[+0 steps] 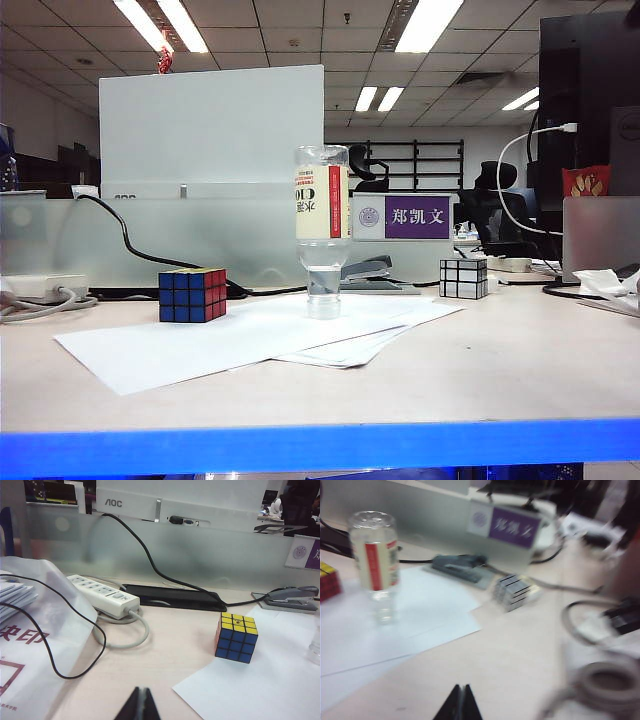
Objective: Flip the plastic bottle upside down.
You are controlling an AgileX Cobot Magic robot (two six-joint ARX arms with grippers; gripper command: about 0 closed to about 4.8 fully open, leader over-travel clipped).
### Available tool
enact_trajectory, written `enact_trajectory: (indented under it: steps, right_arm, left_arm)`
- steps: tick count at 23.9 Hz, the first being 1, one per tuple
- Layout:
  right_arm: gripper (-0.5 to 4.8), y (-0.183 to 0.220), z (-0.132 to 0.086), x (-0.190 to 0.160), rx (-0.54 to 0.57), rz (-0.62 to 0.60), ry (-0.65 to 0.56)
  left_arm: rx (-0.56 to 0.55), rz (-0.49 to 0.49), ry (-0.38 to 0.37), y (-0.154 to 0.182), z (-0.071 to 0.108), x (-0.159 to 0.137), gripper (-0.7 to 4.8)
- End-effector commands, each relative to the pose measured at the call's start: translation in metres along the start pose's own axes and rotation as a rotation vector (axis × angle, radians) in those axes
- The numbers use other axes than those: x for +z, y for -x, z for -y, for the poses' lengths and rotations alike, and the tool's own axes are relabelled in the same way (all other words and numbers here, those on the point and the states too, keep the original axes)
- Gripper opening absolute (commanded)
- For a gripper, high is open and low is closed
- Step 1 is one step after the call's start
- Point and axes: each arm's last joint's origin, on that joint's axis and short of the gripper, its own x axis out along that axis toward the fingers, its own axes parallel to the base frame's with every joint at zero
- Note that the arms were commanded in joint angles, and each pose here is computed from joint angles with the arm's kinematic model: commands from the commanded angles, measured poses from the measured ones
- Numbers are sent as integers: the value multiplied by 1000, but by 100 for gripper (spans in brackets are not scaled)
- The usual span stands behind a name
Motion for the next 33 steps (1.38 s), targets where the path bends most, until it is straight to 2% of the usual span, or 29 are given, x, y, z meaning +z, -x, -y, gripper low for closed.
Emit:
enact_trajectory:
  steps: [1, 3, 5, 7, 9, 12, 17, 23, 33]
  right_arm:
    - [-6, 26, 14, 5, -201, 74, 52]
    - [-6, 39, 23, 5, -302, 108, 38]
    - [-6, 50, 27, 0, -351, 144, 20]
    - [-6, 55, 27, -7, -346, 170, -13]
    - [-6, 56, 26, -18, -319, 186, -69]
    - [-6, 51, 19, -45, -202, 193, -132]
    - [-6, 40, 17, -72, -190, 207, -214]
    - [-6, 29, 10, -83, -116, 315, -183]
    - [-6, 18, 1, -102, -30, 283, -191]
  left_arm:
    - [2, 12, -1, 0, 0, 1, -4]
    - [2, 12, -1, 0, 0, 1, -4]
    - [1, 12, -1, 0, 0, 1, -4]
    - [1, 12, -1, 0, 0, 1, -4]
    - [2, 12, -1, 0, 0, 1, -4]
    - [2, 12, -1, 0, 0, 1, -4]
    - [1, 12, -1, 0, 0, 1, -4]
    - [2, 12, -1, 0, 0, 1, -4]
    - [2, 12, -1, 0, 0, 1, -4]
